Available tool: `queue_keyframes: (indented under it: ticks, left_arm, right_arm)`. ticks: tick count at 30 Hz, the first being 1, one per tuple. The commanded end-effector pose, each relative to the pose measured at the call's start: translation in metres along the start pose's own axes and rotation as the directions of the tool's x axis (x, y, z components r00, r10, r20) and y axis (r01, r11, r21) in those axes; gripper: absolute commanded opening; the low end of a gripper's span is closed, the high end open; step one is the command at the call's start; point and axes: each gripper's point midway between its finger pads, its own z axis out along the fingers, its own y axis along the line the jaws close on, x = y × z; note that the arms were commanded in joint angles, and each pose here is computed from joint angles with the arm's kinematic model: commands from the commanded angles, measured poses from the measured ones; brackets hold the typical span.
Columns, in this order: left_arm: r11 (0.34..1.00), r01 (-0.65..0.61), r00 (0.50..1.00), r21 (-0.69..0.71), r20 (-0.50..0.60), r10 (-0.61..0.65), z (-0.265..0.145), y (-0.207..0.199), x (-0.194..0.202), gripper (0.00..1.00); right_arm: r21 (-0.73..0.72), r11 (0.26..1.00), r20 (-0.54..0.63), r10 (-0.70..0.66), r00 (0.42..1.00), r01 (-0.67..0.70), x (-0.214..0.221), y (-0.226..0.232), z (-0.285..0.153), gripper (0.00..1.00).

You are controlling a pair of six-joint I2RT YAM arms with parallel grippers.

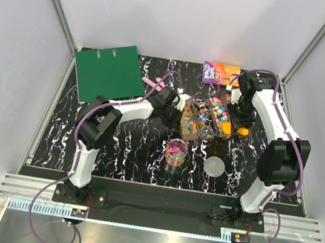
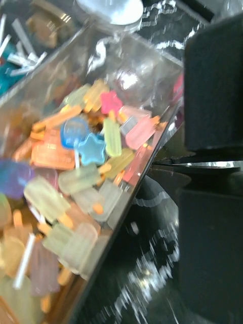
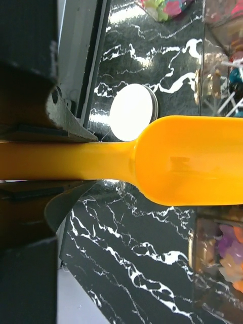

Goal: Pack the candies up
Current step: Scoop the fake candies from the storage box.

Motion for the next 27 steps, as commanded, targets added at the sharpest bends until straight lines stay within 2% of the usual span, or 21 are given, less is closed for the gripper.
queue_keyframes:
  ticks: [1,3,6,8,12,16,27]
  left_arm:
    - [0.990,-0.087,0.989,0.111,0.127,0.072,-0.003,-0.040,-0.045,0.00]
    - [0.993,-0.090,0.989,0.080,0.128,0.079,-0.005,-0.035,-0.046,0.01]
    - [0.995,-0.092,0.986,0.029,0.141,0.087,-0.011,-0.025,-0.045,0.13]
    - [0.997,-0.077,0.985,-0.001,0.158,0.076,-0.021,-0.015,-0.042,0.16]
    - [0.998,-0.057,0.979,-0.032,0.194,0.062,-0.036,0.002,-0.042,0.17]
    - [0.999,-0.016,0.978,-0.051,0.208,0.026,-0.046,0.022,-0.040,0.17]
    - [0.999,0.038,0.973,-0.026,0.229,-0.031,-0.049,0.030,-0.041,0.17]
  right_arm:
    - [0.058,0.998,-0.083,-0.015,0.996,0.020,0.036,-0.008,-0.023,0.00]
    - [0.071,0.997,-0.092,-0.019,0.996,0.026,0.038,-0.011,-0.022,0.00]
    - [0.097,0.994,-0.111,-0.034,0.993,0.045,0.037,-0.017,-0.021,0.00]
    - [0.108,0.992,-0.141,-0.047,0.989,0.063,0.037,-0.023,-0.019,0.00]
    - [0.092,0.989,-0.233,-0.089,0.968,0.113,0.042,-0.029,-0.017,0.00]
    - [0.077,0.988,-0.263,-0.110,0.959,0.134,0.029,-0.033,-0.009,0.00]
    - [0.055,0.984,-0.330,-0.143,0.933,0.170,0.025,-0.031,-0.006,0.00]
